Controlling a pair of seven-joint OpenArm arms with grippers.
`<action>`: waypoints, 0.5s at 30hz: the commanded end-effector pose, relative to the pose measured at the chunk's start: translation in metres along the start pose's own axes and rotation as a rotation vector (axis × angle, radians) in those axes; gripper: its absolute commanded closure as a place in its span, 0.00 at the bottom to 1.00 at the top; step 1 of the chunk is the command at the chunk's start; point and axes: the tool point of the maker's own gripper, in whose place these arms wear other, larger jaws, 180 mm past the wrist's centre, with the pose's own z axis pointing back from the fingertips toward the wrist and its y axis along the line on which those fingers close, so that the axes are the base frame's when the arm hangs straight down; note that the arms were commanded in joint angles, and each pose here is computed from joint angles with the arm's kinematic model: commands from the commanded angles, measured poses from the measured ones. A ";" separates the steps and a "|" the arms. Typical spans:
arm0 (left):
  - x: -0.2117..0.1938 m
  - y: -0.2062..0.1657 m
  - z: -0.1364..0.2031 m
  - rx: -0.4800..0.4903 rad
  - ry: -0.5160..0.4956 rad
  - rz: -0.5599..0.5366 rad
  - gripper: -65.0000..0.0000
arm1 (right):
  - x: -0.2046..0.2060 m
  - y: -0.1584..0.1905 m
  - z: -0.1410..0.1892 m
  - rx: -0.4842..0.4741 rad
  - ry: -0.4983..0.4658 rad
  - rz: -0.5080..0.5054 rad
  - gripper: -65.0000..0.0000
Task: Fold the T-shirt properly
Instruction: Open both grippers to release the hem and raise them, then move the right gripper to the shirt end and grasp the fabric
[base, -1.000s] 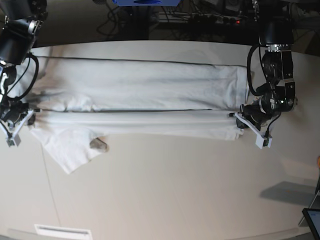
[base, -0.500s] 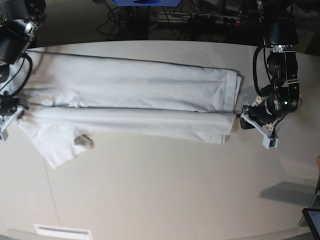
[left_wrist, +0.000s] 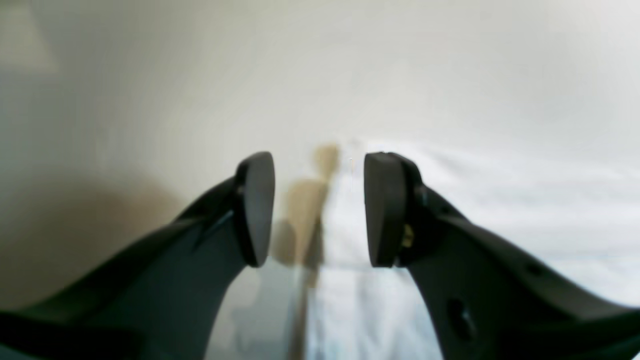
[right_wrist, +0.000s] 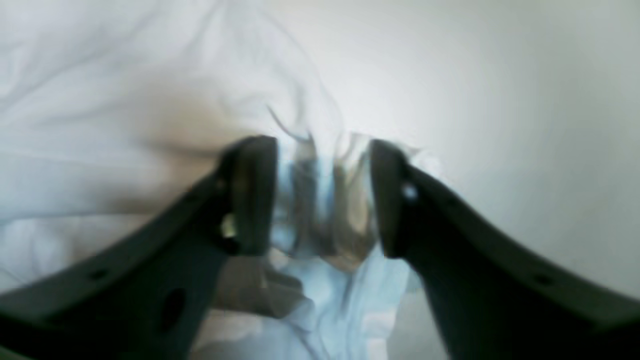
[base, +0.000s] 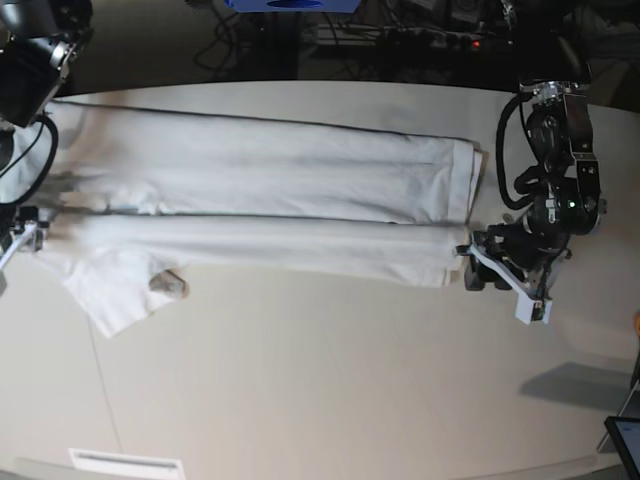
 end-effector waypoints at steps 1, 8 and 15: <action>0.010 -0.006 0.003 -0.013 -0.031 0.000 0.56 | 0.024 -0.012 0.014 -0.036 -0.072 0.012 0.38; -0.001 -0.033 -0.008 -0.075 -0.019 0.062 0.57 | 0.020 -0.035 0.028 -0.084 -0.118 -0.076 0.20; -0.019 -0.035 -0.029 -0.089 0.050 0.124 0.57 | 0.059 -0.014 0.040 -0.072 -0.199 0.048 0.20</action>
